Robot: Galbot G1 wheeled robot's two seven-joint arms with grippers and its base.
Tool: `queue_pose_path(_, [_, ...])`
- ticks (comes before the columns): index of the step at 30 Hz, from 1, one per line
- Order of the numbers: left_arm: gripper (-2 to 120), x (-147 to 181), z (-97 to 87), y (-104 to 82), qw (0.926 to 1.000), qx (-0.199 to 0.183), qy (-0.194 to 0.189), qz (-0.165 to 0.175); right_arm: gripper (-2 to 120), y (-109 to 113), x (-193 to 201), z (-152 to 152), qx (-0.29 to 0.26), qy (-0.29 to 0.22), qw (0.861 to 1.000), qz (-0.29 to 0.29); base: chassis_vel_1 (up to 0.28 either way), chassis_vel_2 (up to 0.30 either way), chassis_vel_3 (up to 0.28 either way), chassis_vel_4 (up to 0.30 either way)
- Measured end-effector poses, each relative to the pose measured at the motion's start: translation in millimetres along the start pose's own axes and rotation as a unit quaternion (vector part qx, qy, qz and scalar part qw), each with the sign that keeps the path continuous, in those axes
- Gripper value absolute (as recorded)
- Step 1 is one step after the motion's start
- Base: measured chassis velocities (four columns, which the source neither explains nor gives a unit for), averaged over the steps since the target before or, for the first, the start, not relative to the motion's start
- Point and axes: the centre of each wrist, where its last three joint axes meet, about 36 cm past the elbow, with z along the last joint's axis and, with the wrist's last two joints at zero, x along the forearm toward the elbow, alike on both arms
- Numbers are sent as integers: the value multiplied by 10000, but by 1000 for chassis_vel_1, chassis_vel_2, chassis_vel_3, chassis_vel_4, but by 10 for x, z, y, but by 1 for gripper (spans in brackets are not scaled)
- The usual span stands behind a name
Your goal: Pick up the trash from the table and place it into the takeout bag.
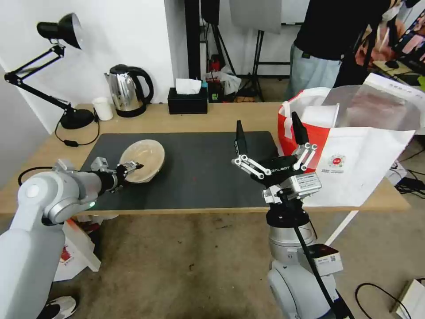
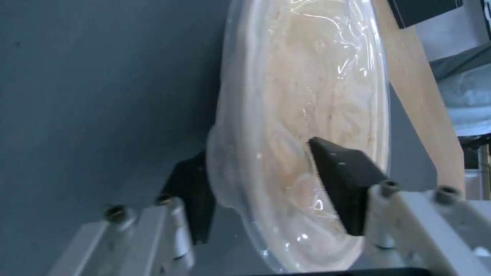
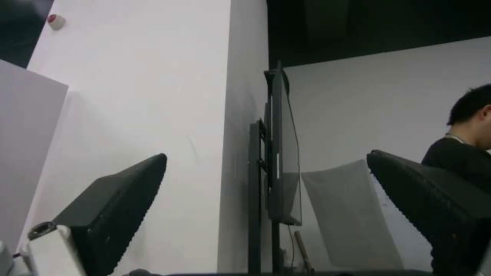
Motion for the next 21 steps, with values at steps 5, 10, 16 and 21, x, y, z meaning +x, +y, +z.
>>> queue_pose_path(5, [29,0,0,-1,10000,-10,-31,-21,100,-3,-2,0,6,-6,10000,-9,0,0,0,0])
queue_pose_path(10, [13,8,-10,9,10000,-18,-70,-57,100,0,-5,1,3,-12,10000,-19,0,0,0,0])
queue_pose_path(16, [2,23,-27,18,9999,-19,-123,-91,100,-1,-12,7,5,-22,10000,-34,0,0,0,0])
queue_pose_path(21, [2,14,-24,17,9998,6,-188,-101,100,-3,-15,15,6,-15,10000,-42,0,0,0,0])
